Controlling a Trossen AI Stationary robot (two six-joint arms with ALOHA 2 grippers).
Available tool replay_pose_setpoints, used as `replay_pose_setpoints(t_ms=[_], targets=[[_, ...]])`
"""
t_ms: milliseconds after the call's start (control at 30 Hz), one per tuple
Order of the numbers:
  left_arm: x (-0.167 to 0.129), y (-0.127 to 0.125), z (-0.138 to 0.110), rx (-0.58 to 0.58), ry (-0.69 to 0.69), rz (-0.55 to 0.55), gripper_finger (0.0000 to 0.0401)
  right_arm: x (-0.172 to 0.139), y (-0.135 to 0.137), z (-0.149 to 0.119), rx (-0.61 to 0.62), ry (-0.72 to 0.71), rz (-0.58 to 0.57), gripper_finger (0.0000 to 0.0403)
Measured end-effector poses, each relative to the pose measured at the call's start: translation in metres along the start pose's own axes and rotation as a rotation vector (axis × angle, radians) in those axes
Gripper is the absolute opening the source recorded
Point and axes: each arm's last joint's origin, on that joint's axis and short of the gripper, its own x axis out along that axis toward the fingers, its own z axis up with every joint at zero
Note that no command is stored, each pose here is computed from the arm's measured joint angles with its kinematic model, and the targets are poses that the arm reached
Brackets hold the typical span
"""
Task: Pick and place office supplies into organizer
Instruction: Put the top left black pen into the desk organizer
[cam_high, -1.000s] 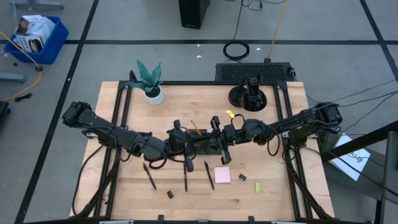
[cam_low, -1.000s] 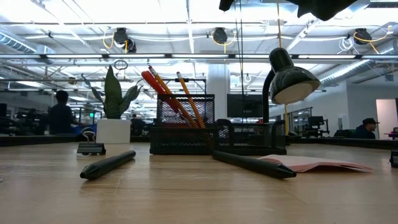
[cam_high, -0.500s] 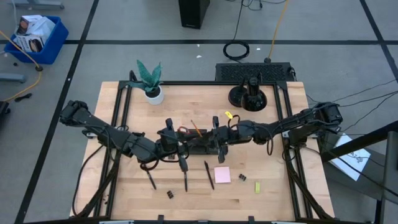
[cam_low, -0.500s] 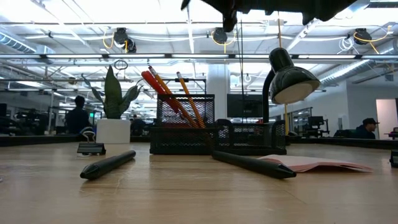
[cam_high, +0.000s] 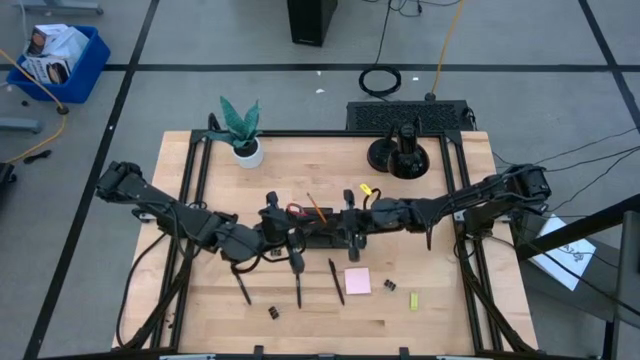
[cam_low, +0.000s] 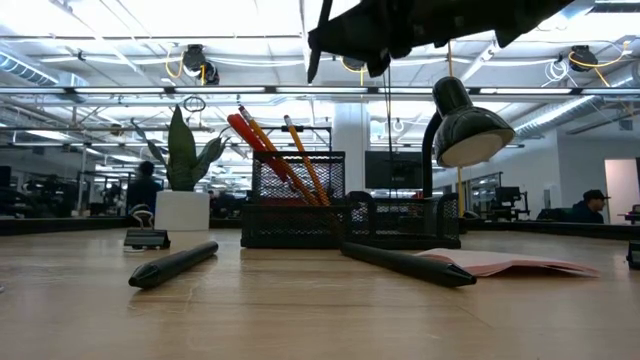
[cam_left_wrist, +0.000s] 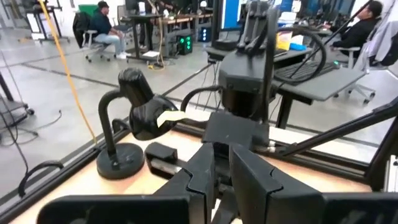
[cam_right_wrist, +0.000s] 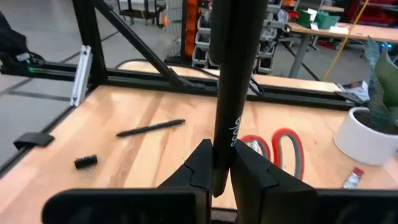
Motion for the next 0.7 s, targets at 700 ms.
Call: replay_pose_setpoints(t_ms=[700], targets=[[0.01, 0.02, -0.02, 0.008, 0.174, 0.108, 0.0053, 0.0, -0.019, -0.013, -0.021, 0.134, -0.068, 0.0026]])
